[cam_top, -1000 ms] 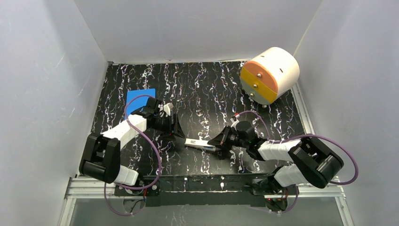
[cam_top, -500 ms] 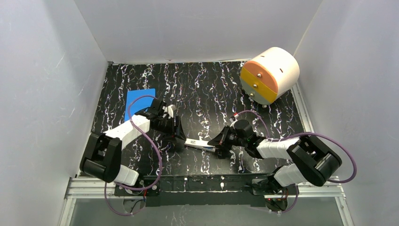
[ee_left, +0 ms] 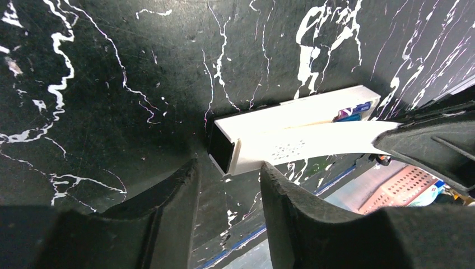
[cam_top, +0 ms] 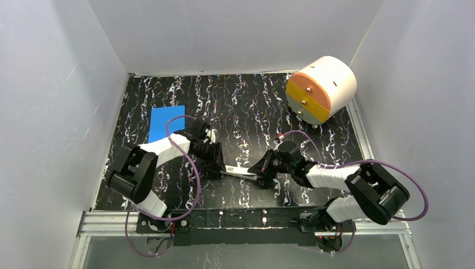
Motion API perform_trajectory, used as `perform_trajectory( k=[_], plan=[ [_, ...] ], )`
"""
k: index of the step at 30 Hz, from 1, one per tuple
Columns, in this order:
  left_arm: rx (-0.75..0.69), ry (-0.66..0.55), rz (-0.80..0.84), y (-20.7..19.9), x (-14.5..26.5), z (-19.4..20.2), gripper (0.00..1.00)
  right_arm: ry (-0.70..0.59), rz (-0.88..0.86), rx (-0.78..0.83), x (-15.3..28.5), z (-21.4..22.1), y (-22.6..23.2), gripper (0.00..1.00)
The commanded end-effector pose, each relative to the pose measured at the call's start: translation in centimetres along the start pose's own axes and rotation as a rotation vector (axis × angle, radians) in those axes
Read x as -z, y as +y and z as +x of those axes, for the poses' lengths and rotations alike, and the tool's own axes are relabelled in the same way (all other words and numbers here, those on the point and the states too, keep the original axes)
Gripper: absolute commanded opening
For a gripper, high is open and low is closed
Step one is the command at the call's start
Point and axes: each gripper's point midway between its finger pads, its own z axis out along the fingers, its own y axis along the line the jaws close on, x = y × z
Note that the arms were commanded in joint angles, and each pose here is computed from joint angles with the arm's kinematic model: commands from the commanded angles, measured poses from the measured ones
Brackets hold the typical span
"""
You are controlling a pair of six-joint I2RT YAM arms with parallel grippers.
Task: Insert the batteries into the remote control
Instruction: Load the battery cover into the remote control.
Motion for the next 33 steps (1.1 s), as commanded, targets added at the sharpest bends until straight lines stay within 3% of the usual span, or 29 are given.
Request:
perform_trajectory(
  k=[1, 15, 16, 21, 24, 33],
  plan=[
    [0.0, -0.035, -0.01, -0.4, 0.2, -1.1, 0.4, -0.009, 0.134, -0.003, 0.1, 0.1, -3.2, 0.01],
    [0.014, 0.019, -0.106, 2.4, -1.7, 1.0, 0.23, 0.001, 0.156, -0.011, 0.2, 0.2, -3.3, 0.01],
    [0.015, 0.032, -0.117, 2.7, -1.9, 1.4, 0.22, 0.002, 0.155, -0.013, 0.3, 0.2, -3.2, 0.03],
    [0.009, 0.066, -0.179, 4.2, -2.1, 2.4, 0.2, -0.014, 0.14, -0.011, 0.6, -0.2, -2.1, 0.33],
    [0.012, 0.081, -0.197, 4.7, -2.3, 2.7, 0.2, -0.032, 0.124, -0.004, 1.0, -0.8, -1.1, 0.43],
    [0.012, 0.096, -0.214, 5.0, -2.4, 2.8, 0.18, -0.081, 0.127, -0.021, 3.3, -2.2, -0.3, 0.49]
  ],
)
